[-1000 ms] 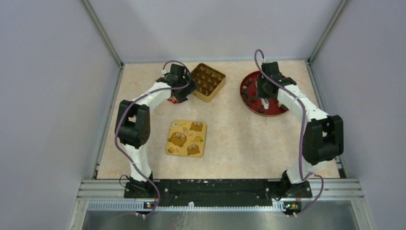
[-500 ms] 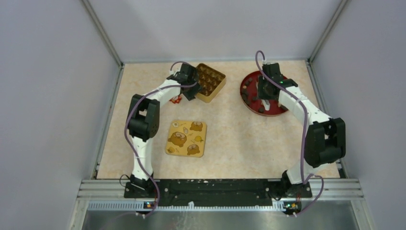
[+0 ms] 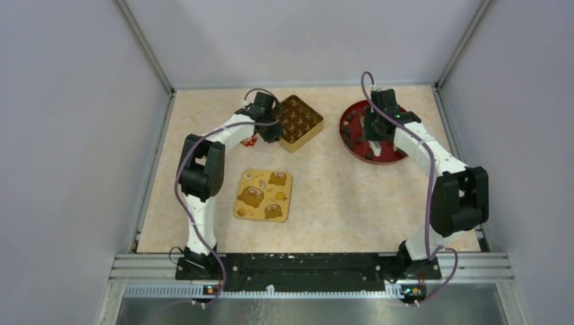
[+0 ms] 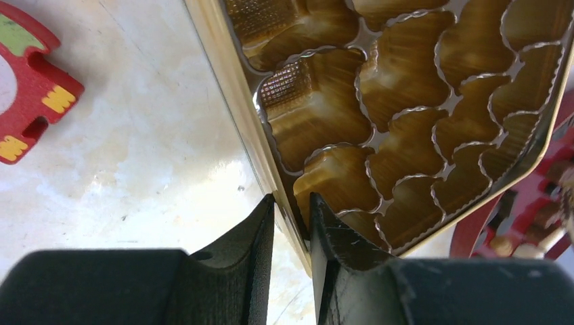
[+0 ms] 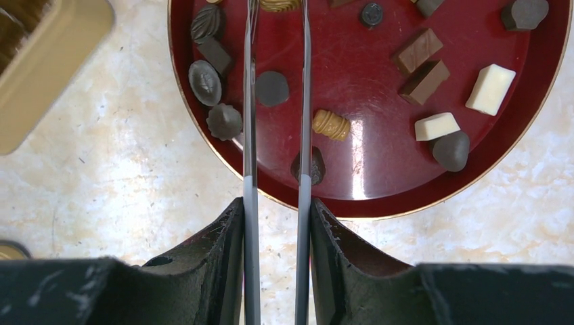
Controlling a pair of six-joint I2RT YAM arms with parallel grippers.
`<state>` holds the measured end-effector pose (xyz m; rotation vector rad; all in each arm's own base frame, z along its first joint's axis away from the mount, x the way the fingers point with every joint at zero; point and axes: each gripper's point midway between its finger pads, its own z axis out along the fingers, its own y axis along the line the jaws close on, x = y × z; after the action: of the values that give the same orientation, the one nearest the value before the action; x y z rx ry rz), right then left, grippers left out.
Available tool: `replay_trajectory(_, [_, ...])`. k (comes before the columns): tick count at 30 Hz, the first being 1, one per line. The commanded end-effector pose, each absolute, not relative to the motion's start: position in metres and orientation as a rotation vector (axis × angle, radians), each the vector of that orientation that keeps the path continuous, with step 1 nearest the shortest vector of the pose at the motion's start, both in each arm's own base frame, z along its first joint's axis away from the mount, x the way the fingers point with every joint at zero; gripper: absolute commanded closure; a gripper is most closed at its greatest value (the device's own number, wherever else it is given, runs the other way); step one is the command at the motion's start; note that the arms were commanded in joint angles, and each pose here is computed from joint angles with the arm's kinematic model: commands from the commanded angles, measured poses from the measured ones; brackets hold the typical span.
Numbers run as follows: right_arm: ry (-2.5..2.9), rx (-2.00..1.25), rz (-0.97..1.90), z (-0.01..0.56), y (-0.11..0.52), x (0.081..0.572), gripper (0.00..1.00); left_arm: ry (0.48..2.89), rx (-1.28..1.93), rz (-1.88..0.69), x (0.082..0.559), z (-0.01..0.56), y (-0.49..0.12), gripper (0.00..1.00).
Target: Pack the chocolate
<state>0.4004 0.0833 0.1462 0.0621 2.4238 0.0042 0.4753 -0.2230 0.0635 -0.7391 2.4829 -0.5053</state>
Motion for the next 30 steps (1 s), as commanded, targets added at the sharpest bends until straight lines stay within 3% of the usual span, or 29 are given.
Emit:
replay_trajectory(1, [2.329, 0.077, 0.061, 0.177, 0.085, 0.407, 0.78, 2.593, -0.547, -0.547, 0.442, 0.071, -0.229, 0.71])
replay_trajectory(13, [2.294, 0.040, 0.100, 0.198, 0.095, 0.396, 0.79, 2.739, -0.173, -0.663, 0.383, 0.066, -0.252, 0.67])
replay_trajectory(21, [2.266, -0.037, 0.112, 0.222, 0.115, 0.382, 0.79, 2.699, -0.124, -0.605, 0.386, 0.080, -0.253, 0.49])
replay_trajectory(30, [2.242, -0.198, 0.213, 0.236, 0.175, 0.365, 0.79, 2.556, -0.050, -0.578, 0.394, 0.144, -0.244, 0.35])
